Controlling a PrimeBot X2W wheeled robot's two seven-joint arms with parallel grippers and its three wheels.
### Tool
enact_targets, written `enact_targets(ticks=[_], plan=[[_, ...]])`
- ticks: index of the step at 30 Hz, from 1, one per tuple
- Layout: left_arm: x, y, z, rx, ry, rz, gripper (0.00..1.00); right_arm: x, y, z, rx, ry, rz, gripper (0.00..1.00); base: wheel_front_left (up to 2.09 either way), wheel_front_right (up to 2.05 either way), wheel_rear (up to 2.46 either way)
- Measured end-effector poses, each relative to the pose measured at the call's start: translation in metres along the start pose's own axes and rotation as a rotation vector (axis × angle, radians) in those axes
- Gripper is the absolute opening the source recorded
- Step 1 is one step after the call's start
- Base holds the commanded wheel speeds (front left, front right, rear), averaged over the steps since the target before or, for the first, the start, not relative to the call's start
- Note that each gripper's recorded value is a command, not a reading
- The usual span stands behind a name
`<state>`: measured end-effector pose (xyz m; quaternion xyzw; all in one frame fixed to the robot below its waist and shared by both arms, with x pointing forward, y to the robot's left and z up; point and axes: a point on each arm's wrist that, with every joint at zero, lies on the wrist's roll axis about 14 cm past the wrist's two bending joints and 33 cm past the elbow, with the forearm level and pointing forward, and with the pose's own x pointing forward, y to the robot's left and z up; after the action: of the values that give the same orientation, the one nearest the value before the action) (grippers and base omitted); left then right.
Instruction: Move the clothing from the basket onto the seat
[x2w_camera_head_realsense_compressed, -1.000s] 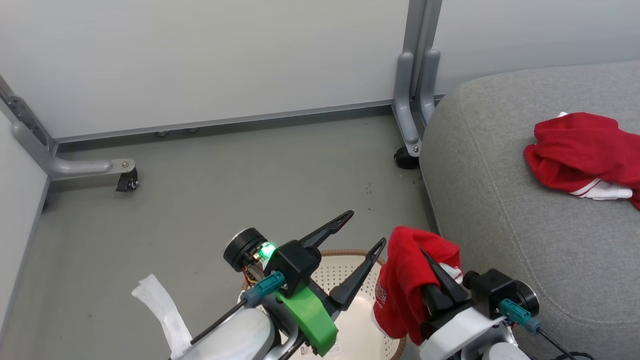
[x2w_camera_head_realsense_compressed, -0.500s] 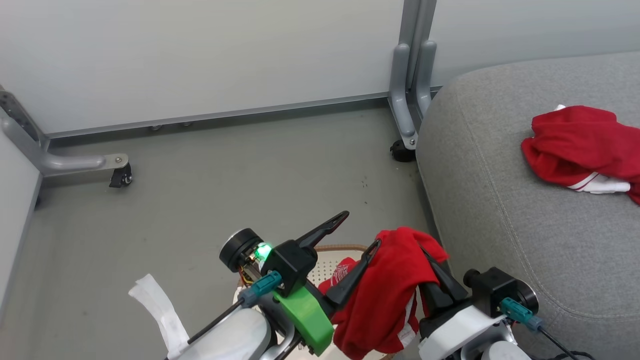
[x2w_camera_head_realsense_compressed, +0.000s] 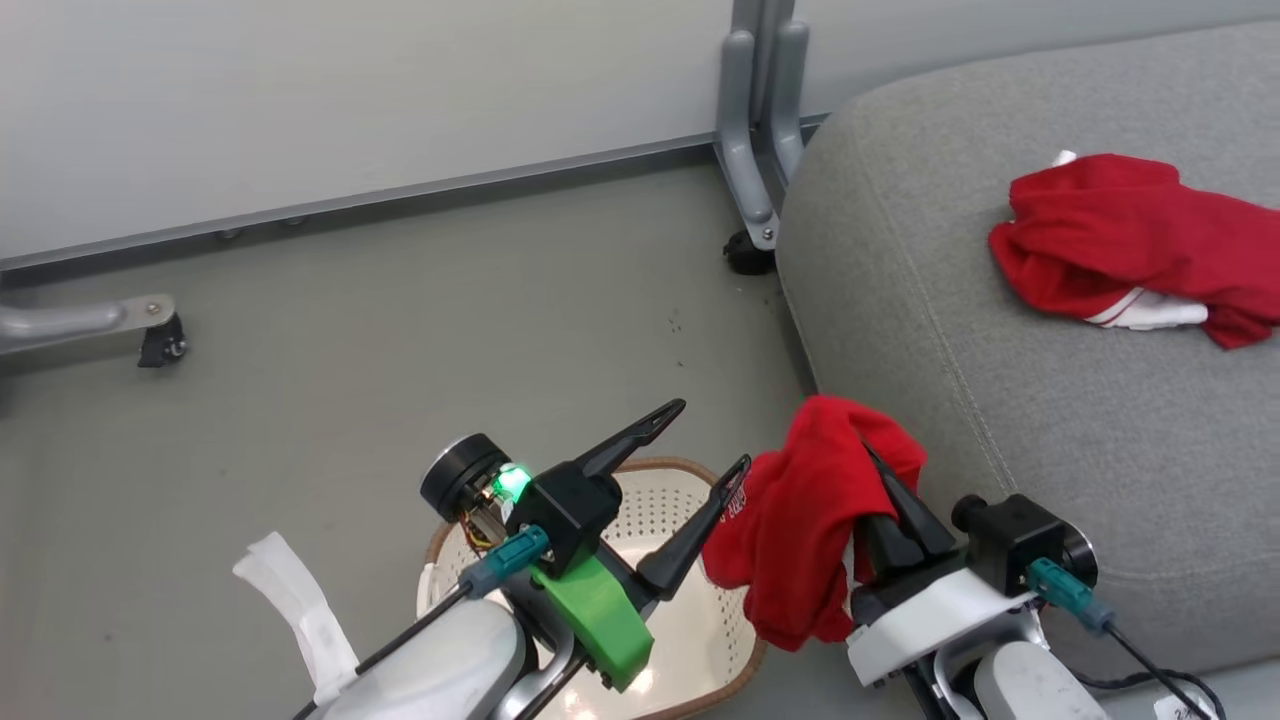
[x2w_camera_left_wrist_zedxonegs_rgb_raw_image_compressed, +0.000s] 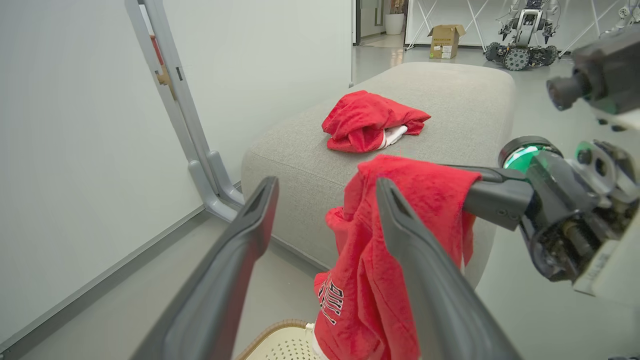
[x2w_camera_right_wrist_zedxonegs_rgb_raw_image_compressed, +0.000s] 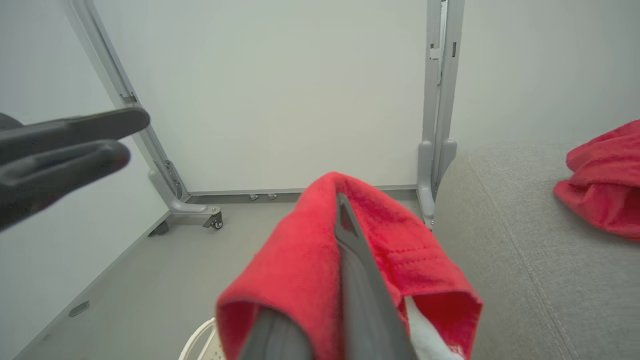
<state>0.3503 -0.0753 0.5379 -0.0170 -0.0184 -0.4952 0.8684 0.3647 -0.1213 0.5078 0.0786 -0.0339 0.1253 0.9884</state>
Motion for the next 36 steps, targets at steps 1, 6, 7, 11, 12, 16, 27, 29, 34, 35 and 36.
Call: enact_targets(ticks=[1, 6, 7, 11, 12, 16, 27, 29, 34, 35, 36], plan=[[0.003, -0.001, -0.001, -0.002, 0.002, -0.012, 1.00, 0.000, -0.005, 0.002, -0.002, -0.005, -0.015, 0.00, 0.00, 0.00, 0.00], [0.019, -0.007, -0.008, -0.006, 0.011, -0.078, 1.00, -0.008, -0.025, 0.004, -0.007, -0.010, -0.090, 0.00, 0.00, 0.00, 0.00], [0.023, -0.010, -0.009, -0.010, 0.014, -0.096, 1.00, -0.011, -0.030, 0.006, -0.011, -0.013, -0.107, 0.00, 0.00, 0.00, 0.00], [0.038, -0.023, -0.014, -0.022, 0.015, -0.167, 1.00, -0.021, -0.047, 0.010, -0.019, -0.020, -0.173, 0.00, 0.00, 0.00, 0.00], [0.041, -0.025, -0.015, -0.023, 0.015, -0.182, 1.00, -0.024, -0.050, 0.010, -0.021, -0.021, -0.188, 0.00, 0.00, 0.00, 0.00], [0.055, -0.041, -0.021, -0.036, 0.021, -0.257, 1.00, -0.038, -0.066, 0.013, -0.031, -0.020, -0.255, 0.00, 0.00, 0.00, 0.00], [0.080, -0.089, -0.028, -0.097, 0.004, -0.447, 1.00, -0.083, -0.106, 0.016, -0.068, 0.000, -0.447, 0.00, 0.00, 0.00, 0.00], [0.082, -0.091, -0.032, -0.110, 0.010, -0.460, 1.00, -0.087, -0.112, 0.017, -0.079, 0.001, -0.470, 0.00, 0.00, 0.00, 0.00], [0.085, -0.090, -0.037, -0.126, 0.014, -0.467, 1.00, -0.087, -0.133, 0.041, -0.140, -0.047, -0.502, 0.00, 0.00, 0.00, 0.00], [0.085, -0.088, -0.039, -0.131, 0.015, -0.464, 1.00, -0.083, -0.139, 0.053, -0.159, -0.074, -0.503, 0.00, 0.00, 0.00, 0.00], [0.085, -0.086, -0.041, -0.135, 0.016, -0.460, 1.00, -0.079, -0.145, 0.063, -0.182, -0.096, -0.500, 0.00, 0.00, 0.00, 0.00]])
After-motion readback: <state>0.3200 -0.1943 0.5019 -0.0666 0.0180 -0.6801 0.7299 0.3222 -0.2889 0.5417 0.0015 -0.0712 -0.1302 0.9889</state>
